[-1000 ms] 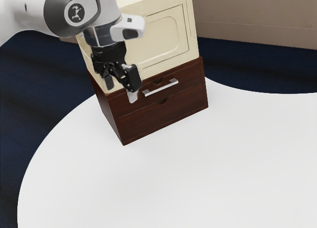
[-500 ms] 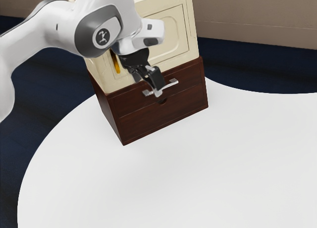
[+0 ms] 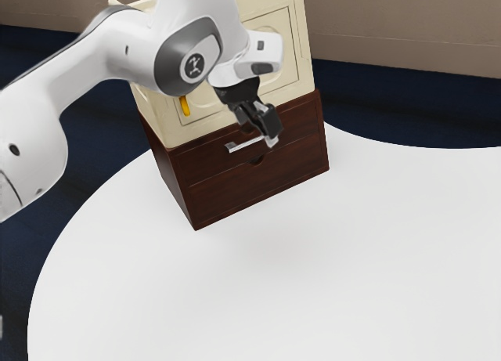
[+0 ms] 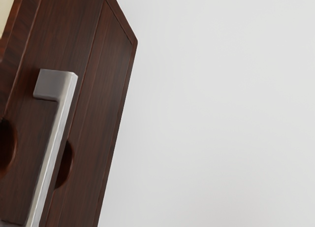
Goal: Pull the drawer handle with one arm to open the drawer
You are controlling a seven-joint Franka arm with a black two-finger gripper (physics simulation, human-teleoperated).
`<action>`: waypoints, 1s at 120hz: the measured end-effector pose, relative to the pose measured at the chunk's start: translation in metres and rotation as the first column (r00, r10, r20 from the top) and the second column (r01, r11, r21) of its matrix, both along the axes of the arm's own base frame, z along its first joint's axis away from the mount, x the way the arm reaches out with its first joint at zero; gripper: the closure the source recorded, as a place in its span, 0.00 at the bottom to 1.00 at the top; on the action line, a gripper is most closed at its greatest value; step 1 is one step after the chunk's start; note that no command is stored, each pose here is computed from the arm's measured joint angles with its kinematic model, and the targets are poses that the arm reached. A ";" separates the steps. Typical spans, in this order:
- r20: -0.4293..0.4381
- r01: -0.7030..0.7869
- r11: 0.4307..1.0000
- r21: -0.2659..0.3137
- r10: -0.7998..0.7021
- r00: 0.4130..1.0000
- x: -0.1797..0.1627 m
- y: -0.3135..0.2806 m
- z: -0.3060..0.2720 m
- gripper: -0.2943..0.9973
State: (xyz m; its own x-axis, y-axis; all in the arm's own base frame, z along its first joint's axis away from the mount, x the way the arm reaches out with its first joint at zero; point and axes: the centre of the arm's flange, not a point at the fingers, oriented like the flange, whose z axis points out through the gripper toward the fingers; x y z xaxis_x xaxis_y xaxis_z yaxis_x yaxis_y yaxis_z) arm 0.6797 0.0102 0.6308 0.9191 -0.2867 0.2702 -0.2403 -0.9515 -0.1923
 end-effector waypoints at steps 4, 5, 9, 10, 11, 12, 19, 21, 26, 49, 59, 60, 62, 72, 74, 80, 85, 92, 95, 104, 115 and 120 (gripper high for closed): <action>0.004 0.001 1.000 0.008 -0.001 1.000 0.003 0.001 -0.001 0.29; 0.005 0.002 1.000 0.009 -0.002 1.000 0.004 0.002 -0.001 0.29; 0.007 0.003 1.000 0.019 -0.003 1.000 0.006 0.003 -0.001 0.31; 0.007 0.003 1.000 0.021 -0.003 1.000 0.006 0.003 -0.002 0.32; 0.007 0.003 1.000 0.024 -0.003 1.000 0.007 0.004 -0.002 0.32; 0.008 0.004 1.000 0.027 -0.004 1.000 0.007 0.004 -0.002 0.33; 0.010 0.004 0.999 0.041 -0.005 1.000 0.012 0.008 -0.004 0.38; 0.009 0.002 0.999 0.046 -0.002 1.000 0.013 0.010 -0.005 0.40; 0.008 -0.003 0.999 0.054 0.002 1.000 0.015 0.015 -0.008 0.43; -0.009 0.001 0.996 0.085 0.000 1.000 0.024 0.023 -0.022 0.51; -0.011 0.002 0.995 0.096 -0.001 1.000 0.027 0.026 -0.025 0.52; -0.011 0.003 0.995 0.097 -0.002 1.000 0.027 0.026 -0.025 0.52; -0.012 0.003 0.995 0.099 -0.002 1.000 0.028 0.026 -0.026 0.52; -0.015 -0.003 0.994 0.108 0.005 1.000 0.030 0.033 -0.029 0.53; -0.015 -0.005 0.994 0.110 0.007 1.000 0.031 0.034 -0.030 0.53; -0.016 -0.010 0.993 0.115 0.012 1.000 0.032 0.039 -0.032 0.53; -0.018 -0.012 0.993 0.117 0.014 1.000 0.034 0.042 -0.034 0.53; -0.024 -0.011 0.993 0.119 0.014 1.000 0.035 0.043 -0.038 0.54; -0.027 -0.010 0.993 0.119 0.014 1.000 0.036 0.043 -0.040 0.54; -0.037 -0.007 0.993 0.119 0.011 0.999 0.039 0.044 -0.047 0.54; -0.047 -0.004 0.993 0.117 0.009 0.999 0.041 0.044 -0.055 0.55; -0.051 -0.002 0.993 0.116 0.008 0.999 0.042 0.044 -0.058 0.56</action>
